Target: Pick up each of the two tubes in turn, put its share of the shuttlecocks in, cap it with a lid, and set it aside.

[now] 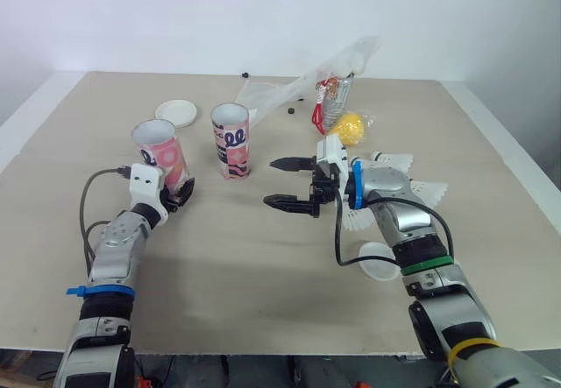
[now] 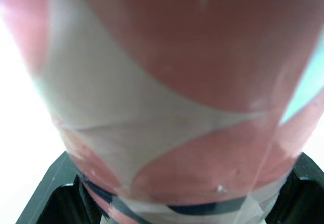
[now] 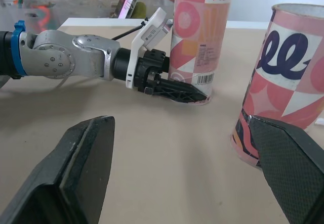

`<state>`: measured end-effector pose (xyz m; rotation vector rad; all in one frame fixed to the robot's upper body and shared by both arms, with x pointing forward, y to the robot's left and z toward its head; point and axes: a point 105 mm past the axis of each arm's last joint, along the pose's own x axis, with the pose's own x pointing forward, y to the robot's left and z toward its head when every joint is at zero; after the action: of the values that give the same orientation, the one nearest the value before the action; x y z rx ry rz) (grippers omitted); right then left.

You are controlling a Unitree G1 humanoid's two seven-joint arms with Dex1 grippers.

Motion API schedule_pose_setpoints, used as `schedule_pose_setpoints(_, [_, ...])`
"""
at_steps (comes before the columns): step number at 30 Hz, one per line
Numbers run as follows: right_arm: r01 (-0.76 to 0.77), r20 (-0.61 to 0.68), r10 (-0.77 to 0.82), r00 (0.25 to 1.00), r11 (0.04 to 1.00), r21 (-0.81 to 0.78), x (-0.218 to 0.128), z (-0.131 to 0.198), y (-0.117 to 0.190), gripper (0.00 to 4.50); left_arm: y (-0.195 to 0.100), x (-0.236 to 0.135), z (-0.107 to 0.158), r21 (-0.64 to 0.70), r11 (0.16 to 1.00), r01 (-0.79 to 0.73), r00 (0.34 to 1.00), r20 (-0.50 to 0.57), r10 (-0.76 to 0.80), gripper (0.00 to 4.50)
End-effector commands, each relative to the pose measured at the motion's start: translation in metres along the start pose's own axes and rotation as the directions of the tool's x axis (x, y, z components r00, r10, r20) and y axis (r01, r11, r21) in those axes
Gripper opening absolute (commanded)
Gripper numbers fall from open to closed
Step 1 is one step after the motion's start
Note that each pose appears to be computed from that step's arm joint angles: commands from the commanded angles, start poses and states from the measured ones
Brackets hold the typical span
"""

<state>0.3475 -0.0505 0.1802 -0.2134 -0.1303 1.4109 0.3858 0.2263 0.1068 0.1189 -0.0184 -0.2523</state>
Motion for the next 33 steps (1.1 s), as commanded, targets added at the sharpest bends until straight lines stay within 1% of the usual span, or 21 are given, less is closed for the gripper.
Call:
schedule_pose_setpoints(1, [0.036, 0.055, -0.034, 0.998, 0.999, -0.041, -0.009, 0.019, -0.003, 4.5, 0.002, -0.006, 0.019, 0.075, 0.997, 0.037, 0.997, 0.059, -0.041, 3.45])
schedule_pose_setpoints(5, [0.109, 0.065, -0.107, 0.992, 0.993, -0.042, -0.028, 0.025, 0.009, 4.5, -0.006, -0.029, 0.034, 0.156, 0.973, 0.169, 0.982, 0.063, -0.181, 3.45])
schedule_pose_setpoints(7, [0.145, 0.07, -0.143, 0.987, 0.989, -0.027, -0.036, 0.027, 0.023, 4.5, -0.015, -0.041, 0.037, 0.209, 0.941, 0.266, 0.96, 0.028, -0.278, 3.45])
schedule_pose_setpoints(9, [0.192, 0.067, -0.19, 0.979, 0.981, -0.01, -0.043, 0.027, 0.037, 4.5, -0.028, -0.053, 0.039, 0.254, 0.887, 0.385, 0.92, -0.032, -0.39, 3.45])
schedule_pose_setpoints(11, [0.278, 0.055, -0.278, 0.959, 0.961, 0.009, -0.053, 0.028, 0.05, 4.5, -0.052, -0.065, 0.038, 0.303, 0.77, 0.561, 0.827, -0.149, -0.543, 3.45])
schedule_pose_setpoints(12, [0.322, 0.047, -0.323, 0.945, 0.946, 0.016, -0.057, 0.029, 0.053, 4.5, -0.062, -0.067, 0.039, 0.308, 0.722, 0.62, 0.784, -0.188, -0.592, 3.45])
schedule_pose_setpoints(16, [0.462, -0.006, -0.462, 0.887, 0.887, 0.022, -0.073, 0.029, 0.061, 4.5, -0.089, -0.063, 0.046, 0.311, 0.561, 0.767, 0.64, -0.3, -0.708, 3.45])
schedule_pose_setpoints(18, [0.532, -0.022, -0.532, 0.847, 0.846, 0.029, -0.081, 0.03, 0.063, 4.5, -0.101, -0.061, 0.045, 0.295, 0.473, 0.83, 0.555, -0.364, -0.748, 3.45])
schedule_pose_setpoints(20, [0.591, -0.045, -0.589, 0.807, 0.806, 0.039, -0.088, 0.028, 0.067, 4.5, -0.111, -0.057, 0.046, 0.286, 0.397, 0.872, 0.486, -0.415, -0.769, 3.45])
schedule_pose_setpoints(22, [0.663, -0.081, -0.659, 0.748, 0.747, 0.052, -0.096, 0.024, 0.073, 4.5, -0.123, -0.051, 0.049, 0.274, 0.319, 0.907, 0.414, -0.456, -0.788, 3.45])
schedule_pose_setpoints(24, [0.72, -0.112, -0.712, 0.693, 0.69, 0.069, -0.102, 0.02, 0.079, 4.5, -0.133, -0.047, 0.053, 0.253, 0.269, 0.929, 0.362, -0.478, -0.8, 3.45])
schedule_pose_setpoints(26, [0.764, -0.138, -0.752, 0.645, 0.639, 0.086, -0.106, 0.016, 0.084, 4.5, -0.139, -0.042, 0.054, 0.239, 0.24, 0.941, 0.331, -0.505, -0.797, 3.45])
schedule_pose_setpoints(29, [0.817, -0.192, -0.794, 0.577, 0.565, 0.117, -0.109, 0.004, 0.089, 4.5, -0.147, -0.035, 0.054, 0.236, 0.207, 0.949, 0.306, -0.544, -0.781, 3.45])
schedule_pose_setpoints(31, [0.843, -0.224, -0.812, 0.538, 0.524, 0.126, -0.11, -0.003, 0.091, 4.5, -0.149, -0.033, 0.053, 0.24, 0.197, 0.951, 0.301, -0.563, -0.769, 3.45])
schedule_pose_setpoints(33, [0.855, -0.241, -0.82, 0.519, 0.5, 0.139, -0.108, -0.007, 0.09, 4.5, -0.15, -0.031, 0.053, 0.246, 0.191, 0.95, 0.302, -0.573, -0.762, 3.45])
